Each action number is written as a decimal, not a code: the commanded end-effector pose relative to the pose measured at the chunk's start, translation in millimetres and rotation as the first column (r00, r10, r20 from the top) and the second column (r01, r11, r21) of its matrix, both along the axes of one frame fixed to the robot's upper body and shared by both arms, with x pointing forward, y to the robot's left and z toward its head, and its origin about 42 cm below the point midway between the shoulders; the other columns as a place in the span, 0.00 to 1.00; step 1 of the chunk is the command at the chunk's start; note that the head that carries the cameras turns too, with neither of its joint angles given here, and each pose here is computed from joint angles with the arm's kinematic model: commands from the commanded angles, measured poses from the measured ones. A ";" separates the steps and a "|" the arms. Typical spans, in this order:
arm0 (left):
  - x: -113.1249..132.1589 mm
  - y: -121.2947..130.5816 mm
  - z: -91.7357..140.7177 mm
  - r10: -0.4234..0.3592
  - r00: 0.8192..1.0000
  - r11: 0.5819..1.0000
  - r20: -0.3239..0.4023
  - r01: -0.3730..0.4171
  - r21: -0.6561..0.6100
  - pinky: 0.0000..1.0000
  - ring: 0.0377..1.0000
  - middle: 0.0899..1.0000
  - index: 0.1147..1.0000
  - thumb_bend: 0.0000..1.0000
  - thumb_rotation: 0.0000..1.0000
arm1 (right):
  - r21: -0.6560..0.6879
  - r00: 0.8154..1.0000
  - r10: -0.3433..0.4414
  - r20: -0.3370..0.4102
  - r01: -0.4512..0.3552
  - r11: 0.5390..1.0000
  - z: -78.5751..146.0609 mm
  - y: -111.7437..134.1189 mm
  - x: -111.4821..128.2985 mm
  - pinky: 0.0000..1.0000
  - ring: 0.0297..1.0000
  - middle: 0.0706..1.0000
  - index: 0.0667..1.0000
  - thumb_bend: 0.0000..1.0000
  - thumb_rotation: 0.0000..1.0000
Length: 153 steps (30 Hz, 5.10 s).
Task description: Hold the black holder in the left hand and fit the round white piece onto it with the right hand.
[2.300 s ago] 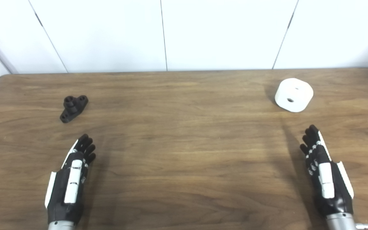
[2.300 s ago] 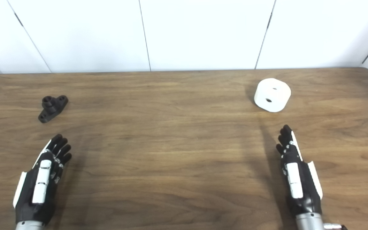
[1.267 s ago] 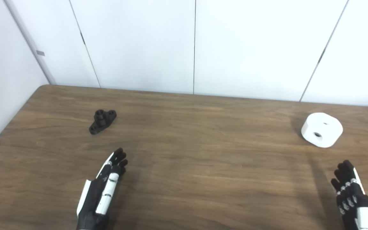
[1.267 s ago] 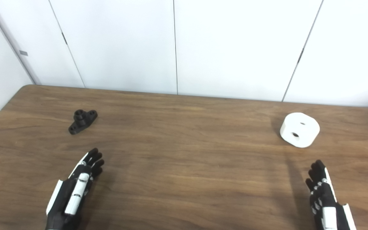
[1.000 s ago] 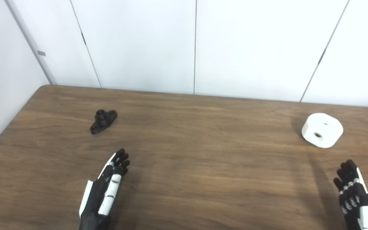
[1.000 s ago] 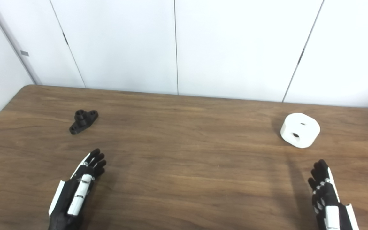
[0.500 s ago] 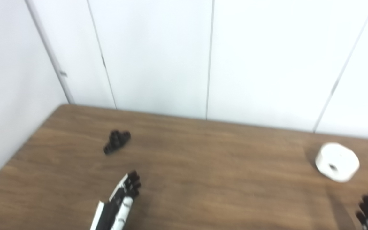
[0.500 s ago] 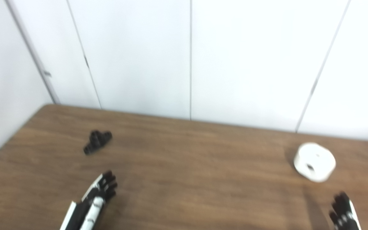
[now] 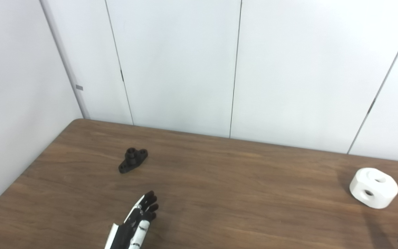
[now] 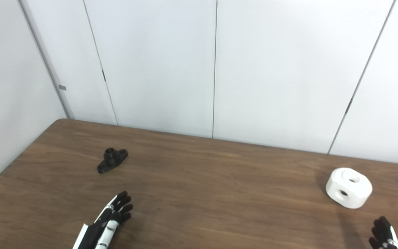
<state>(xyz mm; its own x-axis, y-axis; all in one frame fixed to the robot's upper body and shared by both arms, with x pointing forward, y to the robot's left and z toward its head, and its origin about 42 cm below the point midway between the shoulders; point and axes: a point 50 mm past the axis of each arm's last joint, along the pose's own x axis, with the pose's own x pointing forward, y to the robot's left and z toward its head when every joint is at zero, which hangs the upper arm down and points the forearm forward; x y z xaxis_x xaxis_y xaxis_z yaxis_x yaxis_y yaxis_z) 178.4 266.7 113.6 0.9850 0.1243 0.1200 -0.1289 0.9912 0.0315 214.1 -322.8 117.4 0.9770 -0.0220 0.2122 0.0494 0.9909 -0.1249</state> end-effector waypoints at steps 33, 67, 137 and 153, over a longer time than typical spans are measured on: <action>62.9 71.4 111.1 0.222 0.958 0.669 0.184 -0.287 0.686 0.87 0.93 0.94 0.90 0.73 0.23 | 0.035 0.996 -0.012 -0.090 0.015 0.999 -16.3 21.9 -17.7 1.00 1.00 0.98 1.00 0.54 1.00; 187.2 131.1 80.1 0.434 0.901 0.387 -0.020 -0.167 0.907 0.92 0.94 0.89 0.77 0.84 0.43 | 0.032 0.997 -0.008 -0.082 0.010 0.999 -10.9 22.1 -23.3 1.00 1.00 0.96 1.00 0.54 1.00; 201.0 113.5 65.8 0.352 0.926 0.495 -0.139 -0.057 0.867 0.74 0.83 0.74 0.41 0.52 0.05 | 0.003 0.997 -0.005 -0.083 0.005 1.000 -5.8 22.3 -29.3 1.00 1.00 0.95 1.00 0.56 1.00; 162.4 53.0 88.8 0.076 0.985 0.531 -0.152 0.089 0.843 0.74 0.86 0.78 0.42 0.52 0.06 | 0.043 0.994 0.002 -0.105 0.003 0.999 8.7 30.7 -30.9 1.00 1.00 0.97 1.00 0.59 1.00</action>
